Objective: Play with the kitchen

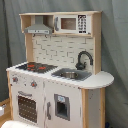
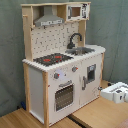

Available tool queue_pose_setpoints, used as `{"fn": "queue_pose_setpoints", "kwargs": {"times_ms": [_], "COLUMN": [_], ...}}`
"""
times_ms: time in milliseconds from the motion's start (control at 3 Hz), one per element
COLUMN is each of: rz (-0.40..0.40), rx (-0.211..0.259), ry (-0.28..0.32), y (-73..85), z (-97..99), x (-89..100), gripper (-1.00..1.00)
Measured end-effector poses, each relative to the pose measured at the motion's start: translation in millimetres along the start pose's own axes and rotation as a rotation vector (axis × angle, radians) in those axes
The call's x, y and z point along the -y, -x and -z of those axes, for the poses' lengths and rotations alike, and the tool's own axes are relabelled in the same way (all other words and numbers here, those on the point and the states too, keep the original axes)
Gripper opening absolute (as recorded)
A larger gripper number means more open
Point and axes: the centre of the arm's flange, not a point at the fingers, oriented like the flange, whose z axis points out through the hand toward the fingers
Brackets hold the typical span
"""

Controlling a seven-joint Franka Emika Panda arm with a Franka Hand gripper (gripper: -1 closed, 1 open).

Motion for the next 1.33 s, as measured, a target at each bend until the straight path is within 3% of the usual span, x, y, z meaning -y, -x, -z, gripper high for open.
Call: {"fn": "queue_pose_setpoints", "kwargs": {"times_ms": [1333], "rz": [-0.438], "rx": [0.076], "ry": [-0.037], "y": [1.5], "z": [-31.9], "x": [-5.9], "gripper": [1.00]}}
